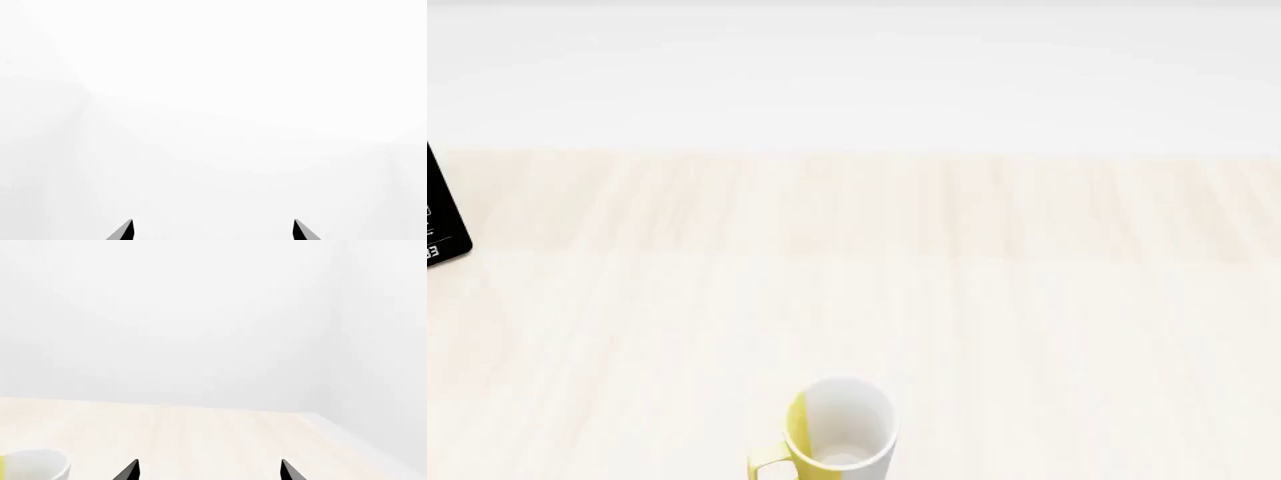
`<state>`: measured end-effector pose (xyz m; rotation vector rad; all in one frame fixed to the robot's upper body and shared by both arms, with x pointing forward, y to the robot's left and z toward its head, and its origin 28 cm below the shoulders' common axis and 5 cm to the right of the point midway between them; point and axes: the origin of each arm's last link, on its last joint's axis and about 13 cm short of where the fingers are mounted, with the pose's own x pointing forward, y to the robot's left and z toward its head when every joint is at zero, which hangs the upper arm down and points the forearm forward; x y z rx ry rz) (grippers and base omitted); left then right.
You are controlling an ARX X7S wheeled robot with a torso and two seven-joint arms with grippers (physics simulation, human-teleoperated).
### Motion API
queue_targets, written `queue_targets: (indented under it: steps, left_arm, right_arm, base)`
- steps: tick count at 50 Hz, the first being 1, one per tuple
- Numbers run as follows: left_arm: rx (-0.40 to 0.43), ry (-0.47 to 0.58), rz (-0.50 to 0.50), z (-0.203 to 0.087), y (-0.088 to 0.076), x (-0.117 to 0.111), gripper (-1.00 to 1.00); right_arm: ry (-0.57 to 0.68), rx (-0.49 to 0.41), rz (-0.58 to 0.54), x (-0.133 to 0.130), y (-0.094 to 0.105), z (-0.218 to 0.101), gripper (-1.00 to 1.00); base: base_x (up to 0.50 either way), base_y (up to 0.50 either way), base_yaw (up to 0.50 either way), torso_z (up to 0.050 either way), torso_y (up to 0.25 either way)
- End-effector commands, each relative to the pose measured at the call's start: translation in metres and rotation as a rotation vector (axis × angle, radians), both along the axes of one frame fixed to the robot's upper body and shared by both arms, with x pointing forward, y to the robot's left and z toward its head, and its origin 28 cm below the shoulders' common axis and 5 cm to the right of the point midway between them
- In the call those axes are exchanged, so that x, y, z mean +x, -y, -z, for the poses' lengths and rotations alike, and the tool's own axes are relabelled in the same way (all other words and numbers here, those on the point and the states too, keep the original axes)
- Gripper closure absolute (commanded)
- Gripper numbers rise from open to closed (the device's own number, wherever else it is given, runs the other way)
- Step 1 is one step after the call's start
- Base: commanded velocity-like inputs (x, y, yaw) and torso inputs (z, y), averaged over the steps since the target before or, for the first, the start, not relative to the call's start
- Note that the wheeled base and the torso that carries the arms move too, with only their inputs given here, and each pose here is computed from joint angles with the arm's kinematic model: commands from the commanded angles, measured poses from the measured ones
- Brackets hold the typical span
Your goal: Put the yellow and white mug to the front of the white mug.
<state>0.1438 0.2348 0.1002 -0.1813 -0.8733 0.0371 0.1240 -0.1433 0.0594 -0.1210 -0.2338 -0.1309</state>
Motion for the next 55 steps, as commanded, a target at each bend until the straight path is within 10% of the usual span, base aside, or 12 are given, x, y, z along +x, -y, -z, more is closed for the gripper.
queue_targets:
  steps: [1, 55]
  left_arm:
    - [-0.019, -0.005, -0.065, -0.004, -0.003, -0.005, -1.00]
    - [-0.137, -0.003, -0.194, -0.008, -0.016, -0.015, -1.00]
  right_arm:
    - [0.162, 0.037, 0.008, -0.020, -0.001, -0.017, -1.00]
    - [0.291, 0.122, 0.092, -0.036, 0.010, -0.029, -1.00]
  base:
    - [0.00, 0.00, 0.00, 0.000, 0.000]
    - [0.00, 0.00, 0.00, 0.000, 0.000]
